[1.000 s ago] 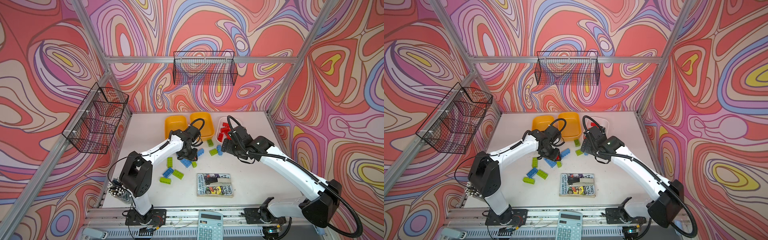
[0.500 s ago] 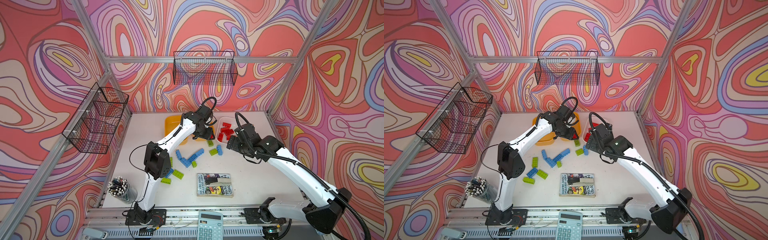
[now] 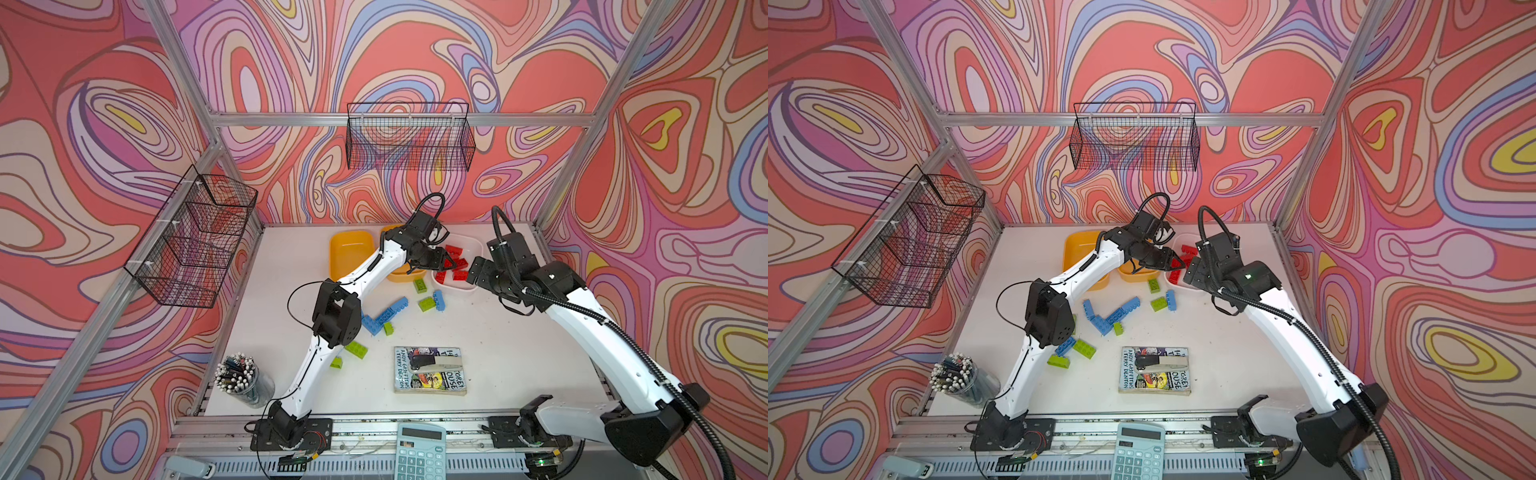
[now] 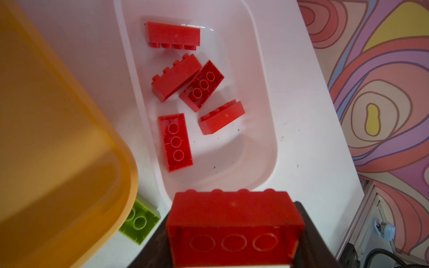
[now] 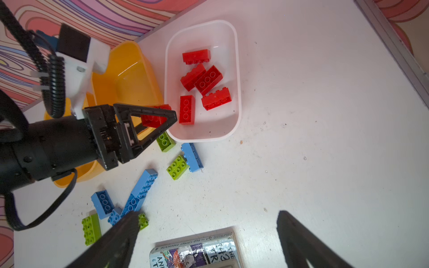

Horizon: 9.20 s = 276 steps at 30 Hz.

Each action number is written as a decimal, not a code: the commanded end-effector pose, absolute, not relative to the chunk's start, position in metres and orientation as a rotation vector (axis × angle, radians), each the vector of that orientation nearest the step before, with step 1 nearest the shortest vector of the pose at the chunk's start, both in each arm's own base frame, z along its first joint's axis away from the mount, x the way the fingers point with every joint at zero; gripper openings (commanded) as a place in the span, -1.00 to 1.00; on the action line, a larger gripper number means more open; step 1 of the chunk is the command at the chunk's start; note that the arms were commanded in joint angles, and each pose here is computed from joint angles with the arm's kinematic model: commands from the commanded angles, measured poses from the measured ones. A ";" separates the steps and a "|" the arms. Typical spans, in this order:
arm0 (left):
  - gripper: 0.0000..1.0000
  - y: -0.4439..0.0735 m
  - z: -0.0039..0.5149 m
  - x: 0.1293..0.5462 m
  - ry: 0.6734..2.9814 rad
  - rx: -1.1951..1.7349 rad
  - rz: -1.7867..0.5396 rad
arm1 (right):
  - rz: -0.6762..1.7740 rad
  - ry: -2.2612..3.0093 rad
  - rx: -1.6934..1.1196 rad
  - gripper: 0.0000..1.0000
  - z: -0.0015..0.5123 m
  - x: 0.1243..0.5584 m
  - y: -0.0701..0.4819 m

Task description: Sort the legos into containers by color

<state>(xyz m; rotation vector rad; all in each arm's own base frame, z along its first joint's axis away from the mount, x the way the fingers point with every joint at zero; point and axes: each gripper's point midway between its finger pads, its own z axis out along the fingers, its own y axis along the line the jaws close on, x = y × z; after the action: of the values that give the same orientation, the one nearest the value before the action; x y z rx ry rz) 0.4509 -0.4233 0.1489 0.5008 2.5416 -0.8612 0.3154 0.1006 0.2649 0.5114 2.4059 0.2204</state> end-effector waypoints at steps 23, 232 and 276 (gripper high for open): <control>1.00 -0.420 0.212 0.495 2.296 0.388 -0.902 | 0.184 2.483 0.452 0.96 0.257 0.354 0.093; 1.00 -0.164 0.255 0.393 2.364 0.025 -0.784 | 0.492 2.629 0.163 -0.50 0.118 0.499 0.282; 0.39 -0.139 0.070 0.336 2.887 -0.559 -0.185 | 0.467 2.614 0.004 0.63 0.186 0.365 0.203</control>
<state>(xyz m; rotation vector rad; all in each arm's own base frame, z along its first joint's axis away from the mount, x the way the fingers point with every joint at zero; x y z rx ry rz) 0.3341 -0.1469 0.0691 -0.5631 2.8737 -0.2745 0.3690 0.2122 0.1834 -0.0264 2.6285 0.4959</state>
